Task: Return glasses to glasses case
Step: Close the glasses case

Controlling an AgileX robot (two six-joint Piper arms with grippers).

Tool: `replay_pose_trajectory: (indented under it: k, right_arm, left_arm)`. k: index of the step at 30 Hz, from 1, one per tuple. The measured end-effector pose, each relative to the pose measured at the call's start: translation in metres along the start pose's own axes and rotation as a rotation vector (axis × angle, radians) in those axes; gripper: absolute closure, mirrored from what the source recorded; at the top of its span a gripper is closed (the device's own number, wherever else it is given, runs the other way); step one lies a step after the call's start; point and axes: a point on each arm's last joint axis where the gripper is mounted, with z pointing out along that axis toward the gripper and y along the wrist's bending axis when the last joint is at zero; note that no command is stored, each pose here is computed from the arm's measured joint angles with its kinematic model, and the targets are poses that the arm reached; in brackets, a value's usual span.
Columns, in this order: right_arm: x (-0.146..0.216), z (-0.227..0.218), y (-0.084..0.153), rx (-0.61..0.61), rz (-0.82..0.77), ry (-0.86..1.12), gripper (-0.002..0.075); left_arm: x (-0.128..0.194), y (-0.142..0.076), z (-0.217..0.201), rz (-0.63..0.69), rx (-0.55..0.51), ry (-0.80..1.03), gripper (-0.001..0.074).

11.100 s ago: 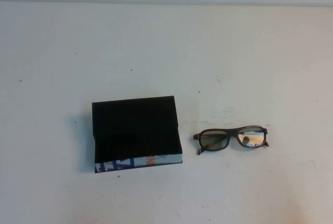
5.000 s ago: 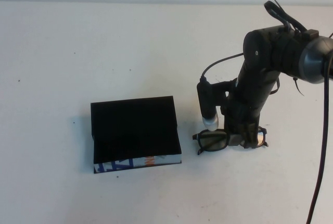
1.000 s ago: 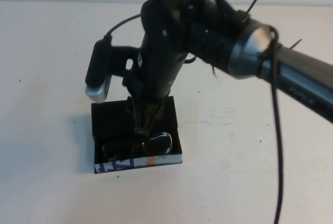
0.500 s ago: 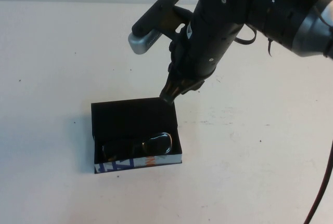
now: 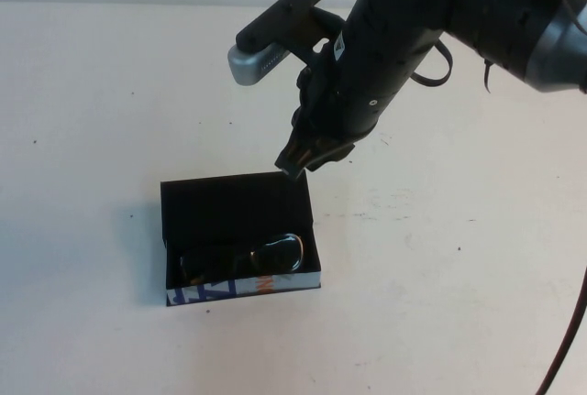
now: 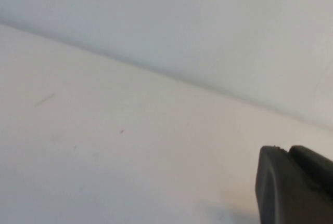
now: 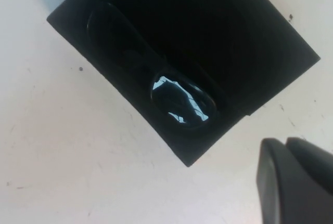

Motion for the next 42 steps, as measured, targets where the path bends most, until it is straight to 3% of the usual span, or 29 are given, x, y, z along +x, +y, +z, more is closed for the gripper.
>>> replay_pose_trajectory:
  k: [5,11,16,22,30,35,42]
  right_arm:
    - [-0.001,0.001,0.0,0.001,0.005,-0.009,0.0737]
    - [-0.007,0.012,-0.005,0.014,0.065,-0.043,0.0737]
    - [-0.013,0.019,-0.016,0.016,0.103,-0.058,0.0737]
    - [-0.014,0.021,-0.039,-0.011,0.178,-0.087,0.0737]
    - [-0.008,0.03,-0.075,-0.066,0.314,-0.142,0.0737]
    - [-0.018,0.035,-0.082,-0.075,0.323,-0.184,0.0737]
    - [-0.032,0.048,-0.095,-0.115,0.326,-0.197,0.0737]
  left_arm:
    - [-0.012,0.0,-0.001,-0.209,0.015,-0.128,0.0738]
    - [-0.018,-0.012,0.004,-0.34,0.005,0.181,0.0738]
    - [-0.032,-0.029,0.03,-0.268,0.032,0.567,0.0738]
    - [-0.038,-0.054,0.074,-0.189,0.288,0.876,0.0738]
    - [0.002,-0.069,0.126,-0.169,0.47,0.959,0.0738]
    - [0.036,-0.083,0.145,-0.159,0.512,0.995,0.0738]
    - [0.072,-0.08,0.163,-0.112,0.511,1.054,0.0738]
